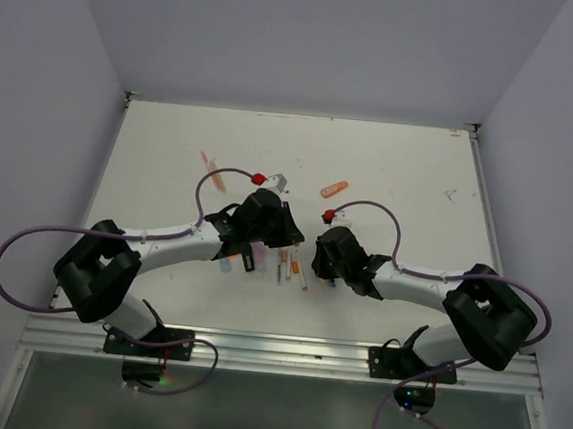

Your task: Open the pen caps

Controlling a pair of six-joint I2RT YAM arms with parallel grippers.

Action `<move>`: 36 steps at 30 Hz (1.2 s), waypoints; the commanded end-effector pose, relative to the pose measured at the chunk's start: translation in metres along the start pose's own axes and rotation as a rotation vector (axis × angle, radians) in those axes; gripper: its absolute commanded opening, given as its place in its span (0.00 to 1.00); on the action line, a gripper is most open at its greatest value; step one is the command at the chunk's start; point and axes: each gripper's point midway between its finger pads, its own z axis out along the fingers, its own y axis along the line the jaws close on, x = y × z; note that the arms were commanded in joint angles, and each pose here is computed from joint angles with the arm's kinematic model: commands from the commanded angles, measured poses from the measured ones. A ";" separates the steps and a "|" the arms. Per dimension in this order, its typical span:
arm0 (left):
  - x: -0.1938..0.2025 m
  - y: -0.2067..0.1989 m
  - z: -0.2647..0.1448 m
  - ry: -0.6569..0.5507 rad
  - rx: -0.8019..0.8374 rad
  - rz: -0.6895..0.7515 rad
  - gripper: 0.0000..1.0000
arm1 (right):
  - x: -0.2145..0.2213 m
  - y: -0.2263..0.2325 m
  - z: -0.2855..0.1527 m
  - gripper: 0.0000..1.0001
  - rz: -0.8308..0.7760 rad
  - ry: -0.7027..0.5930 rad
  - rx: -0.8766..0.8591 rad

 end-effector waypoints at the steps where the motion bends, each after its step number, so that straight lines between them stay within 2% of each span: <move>1: 0.009 -0.012 0.004 0.032 0.030 -0.003 0.01 | -0.016 0.003 0.005 0.00 0.064 -0.037 -0.001; 4: 0.015 -0.010 0.007 0.046 0.019 0.002 0.02 | -0.017 -0.006 0.009 0.04 0.097 -0.043 0.024; 17: 0.041 -0.005 0.024 0.131 0.004 0.017 0.09 | -0.031 -0.006 -0.004 0.44 0.117 -0.096 -0.003; 20: 0.041 -0.008 0.023 0.129 0.010 0.020 0.09 | -0.039 -0.006 -0.014 0.45 0.121 -0.129 -0.011; 25: 0.043 -0.010 0.026 0.137 0.010 0.025 0.18 | -0.056 -0.013 -0.035 0.46 0.145 -0.213 0.016; 30: 0.049 -0.007 0.033 0.153 -0.004 0.033 0.22 | -0.071 -0.032 -0.060 0.56 0.183 -0.344 0.066; 36: 0.051 -0.005 0.039 0.160 -0.018 0.044 0.31 | -0.071 -0.039 -0.068 0.63 0.193 -0.386 0.066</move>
